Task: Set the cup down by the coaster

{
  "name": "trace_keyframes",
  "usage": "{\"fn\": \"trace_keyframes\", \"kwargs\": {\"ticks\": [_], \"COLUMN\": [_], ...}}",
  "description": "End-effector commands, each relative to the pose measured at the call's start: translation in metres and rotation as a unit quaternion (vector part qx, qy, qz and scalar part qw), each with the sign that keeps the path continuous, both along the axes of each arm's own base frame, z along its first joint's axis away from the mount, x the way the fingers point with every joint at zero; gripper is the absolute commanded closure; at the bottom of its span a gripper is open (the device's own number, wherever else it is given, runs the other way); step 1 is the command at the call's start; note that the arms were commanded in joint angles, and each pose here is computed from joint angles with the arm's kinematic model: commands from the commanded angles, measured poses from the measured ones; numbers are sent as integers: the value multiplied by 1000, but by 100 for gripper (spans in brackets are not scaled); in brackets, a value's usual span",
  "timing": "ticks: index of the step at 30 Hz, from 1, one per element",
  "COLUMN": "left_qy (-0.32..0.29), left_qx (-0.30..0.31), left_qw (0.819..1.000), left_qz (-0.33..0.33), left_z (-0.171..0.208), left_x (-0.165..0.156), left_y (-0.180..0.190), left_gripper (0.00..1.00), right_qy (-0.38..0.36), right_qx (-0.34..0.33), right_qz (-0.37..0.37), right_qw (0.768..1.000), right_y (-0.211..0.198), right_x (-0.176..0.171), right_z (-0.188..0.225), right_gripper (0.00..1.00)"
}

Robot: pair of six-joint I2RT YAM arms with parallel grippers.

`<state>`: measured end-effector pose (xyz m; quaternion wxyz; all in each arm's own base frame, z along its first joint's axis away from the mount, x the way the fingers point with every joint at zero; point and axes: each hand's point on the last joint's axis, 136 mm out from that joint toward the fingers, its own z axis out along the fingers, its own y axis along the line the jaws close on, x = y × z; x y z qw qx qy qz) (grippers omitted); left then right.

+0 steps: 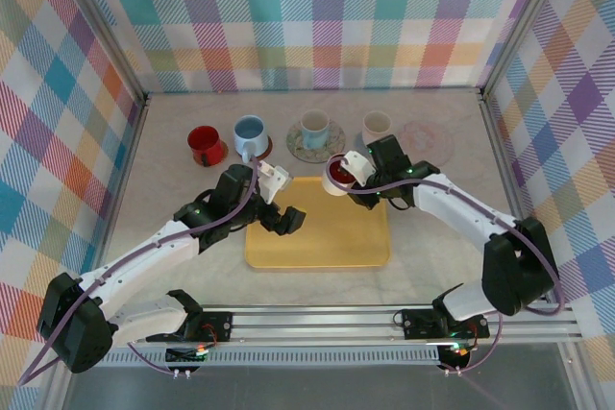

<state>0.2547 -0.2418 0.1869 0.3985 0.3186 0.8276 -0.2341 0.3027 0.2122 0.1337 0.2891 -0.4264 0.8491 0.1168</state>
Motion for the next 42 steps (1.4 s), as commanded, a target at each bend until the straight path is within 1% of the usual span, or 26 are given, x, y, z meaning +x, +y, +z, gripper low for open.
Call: {"fn": "trace_keyframes", "kwargs": {"ticks": [1,5,9,18,23,30,36,42], "left_qy": [-37,-59,-70,-74,-77,-70,-65,-57], "left_qx": [-18,-29,-38,-39,-48,-47,-50,-52], "left_qw": [999,998,997,995,994,995,996,996], "left_qz": [-7,-8,-21,-57,-63,-54,-46,-47], "left_z": [28,40,47,47,47,38,33,27], "left_x": [8,20,30,51,60,73,81,84], "left_y": [-10,-19,-32,-62,-74,-81,-86,-91], "left_gripper": [0,0,0,0,0,0,0,0], "right_qy": [-36,-55,-59,-46,-24,-14,0,21], "right_qx": [24,29,41,53,57,60,59,47], "right_qz": [-30,-76,-124,-229,-311,-398,-439,-467], "right_qw": [999,995,990,971,948,915,897,883], "right_y": [-3,-18,-36,-77,-107,-145,-170,-191], "right_x": [8,15,23,45,59,79,95,110], "right_z": [28,46,62,82,80,68,54,31], "right_gripper": [100,100,100,100,100,100,100,100]}}
